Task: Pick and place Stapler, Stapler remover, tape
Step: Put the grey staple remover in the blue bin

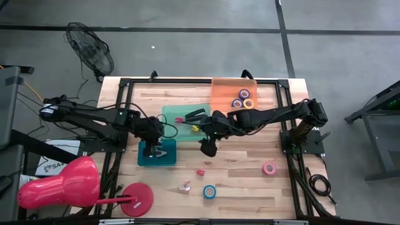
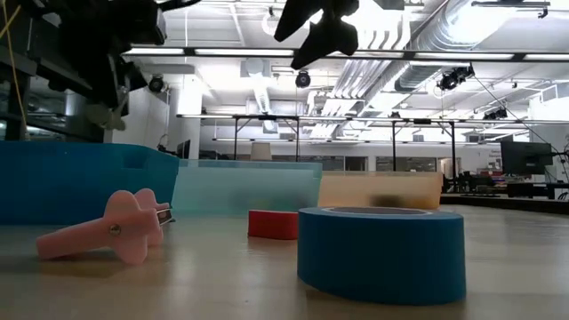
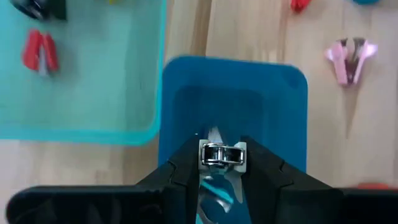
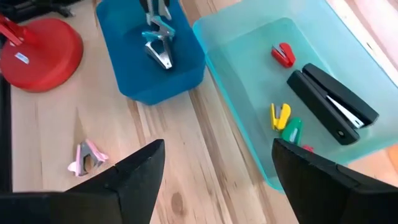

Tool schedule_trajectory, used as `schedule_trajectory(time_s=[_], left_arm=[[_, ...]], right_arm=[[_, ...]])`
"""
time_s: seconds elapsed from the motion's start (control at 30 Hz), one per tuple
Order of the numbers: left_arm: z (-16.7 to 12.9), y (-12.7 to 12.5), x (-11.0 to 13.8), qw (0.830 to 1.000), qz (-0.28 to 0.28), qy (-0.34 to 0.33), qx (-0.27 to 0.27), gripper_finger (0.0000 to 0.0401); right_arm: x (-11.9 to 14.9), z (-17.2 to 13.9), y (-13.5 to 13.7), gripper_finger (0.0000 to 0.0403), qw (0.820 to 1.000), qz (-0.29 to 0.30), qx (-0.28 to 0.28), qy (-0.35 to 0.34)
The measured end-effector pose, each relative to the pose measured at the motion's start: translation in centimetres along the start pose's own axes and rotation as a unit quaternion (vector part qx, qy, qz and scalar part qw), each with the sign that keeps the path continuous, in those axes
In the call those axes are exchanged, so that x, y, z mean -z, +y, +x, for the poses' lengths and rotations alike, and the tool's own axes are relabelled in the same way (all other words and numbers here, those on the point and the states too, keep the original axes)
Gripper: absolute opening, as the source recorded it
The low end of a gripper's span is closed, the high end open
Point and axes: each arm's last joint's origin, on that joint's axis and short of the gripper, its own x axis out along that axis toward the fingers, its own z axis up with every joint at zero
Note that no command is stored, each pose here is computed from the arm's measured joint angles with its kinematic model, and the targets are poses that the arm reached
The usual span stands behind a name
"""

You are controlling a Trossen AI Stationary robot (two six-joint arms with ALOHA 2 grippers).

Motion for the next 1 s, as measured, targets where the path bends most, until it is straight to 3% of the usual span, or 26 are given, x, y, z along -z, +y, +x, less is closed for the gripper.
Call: schedule_trajectory(time_s=[0.47, 0.67, 1.0], left_arm=[[2.3, -0.1, 0.0, 0.996, -0.048, 0.074, 0.005, 0.0082], [3.9, 0.0, -0.1, 0.993, -0.050, 0.105, -0.003, 0.0114], [5.5, -0.1, -0.4, 0.991, -0.049, 0.125, 0.001, 0.0124]], right_arm=[[0.8, -0.1, 0.0, 0.0286, 0.998, 0.041, 0.014, 0.034], [1.4, -0.3, 0.6, 0.0286, 0.998, 0.040, 0.015, 0.049], [2.2, -0.5, 1.9, 0.0286, 0.997, 0.053, 0.009, 0.057]])
